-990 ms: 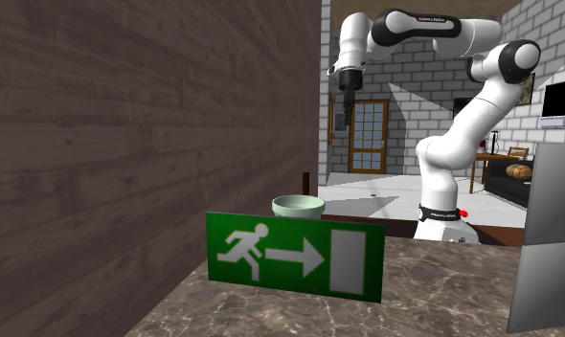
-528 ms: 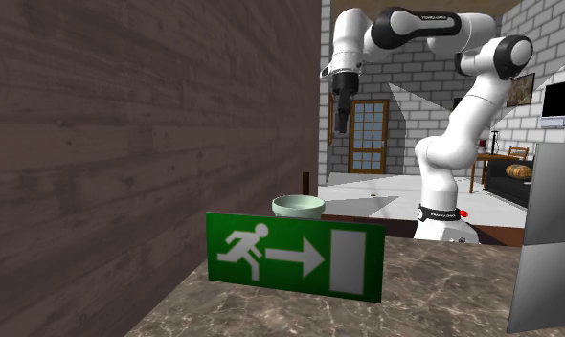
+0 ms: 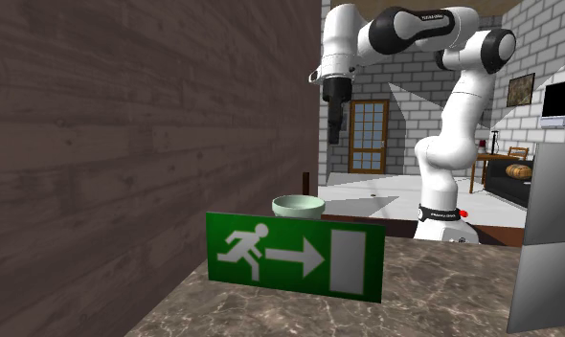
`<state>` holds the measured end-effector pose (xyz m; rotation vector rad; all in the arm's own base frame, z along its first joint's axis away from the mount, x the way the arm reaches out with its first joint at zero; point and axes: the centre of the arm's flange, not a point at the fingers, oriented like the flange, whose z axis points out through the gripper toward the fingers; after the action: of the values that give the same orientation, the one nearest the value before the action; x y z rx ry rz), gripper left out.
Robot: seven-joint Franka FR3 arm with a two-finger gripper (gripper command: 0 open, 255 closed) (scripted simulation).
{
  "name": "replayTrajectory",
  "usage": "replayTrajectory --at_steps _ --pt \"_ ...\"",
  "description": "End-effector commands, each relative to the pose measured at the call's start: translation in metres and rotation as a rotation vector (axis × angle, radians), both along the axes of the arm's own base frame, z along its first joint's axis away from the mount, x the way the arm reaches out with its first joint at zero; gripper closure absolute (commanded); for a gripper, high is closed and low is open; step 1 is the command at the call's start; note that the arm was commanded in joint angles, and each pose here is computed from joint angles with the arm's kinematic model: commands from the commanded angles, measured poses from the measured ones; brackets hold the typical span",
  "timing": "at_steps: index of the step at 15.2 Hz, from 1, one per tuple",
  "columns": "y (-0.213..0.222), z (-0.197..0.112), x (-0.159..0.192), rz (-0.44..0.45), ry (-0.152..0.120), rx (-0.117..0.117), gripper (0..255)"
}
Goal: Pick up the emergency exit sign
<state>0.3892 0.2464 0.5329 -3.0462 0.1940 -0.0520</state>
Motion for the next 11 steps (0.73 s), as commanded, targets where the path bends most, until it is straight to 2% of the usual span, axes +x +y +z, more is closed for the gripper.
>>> replayTrajectory --at_steps 1,11 --pt "0.025 -0.009 0.006 0.000 0.002 -0.007 0" --pt "0.148 -0.056 0.046 0.002 0.012 -0.048 0"
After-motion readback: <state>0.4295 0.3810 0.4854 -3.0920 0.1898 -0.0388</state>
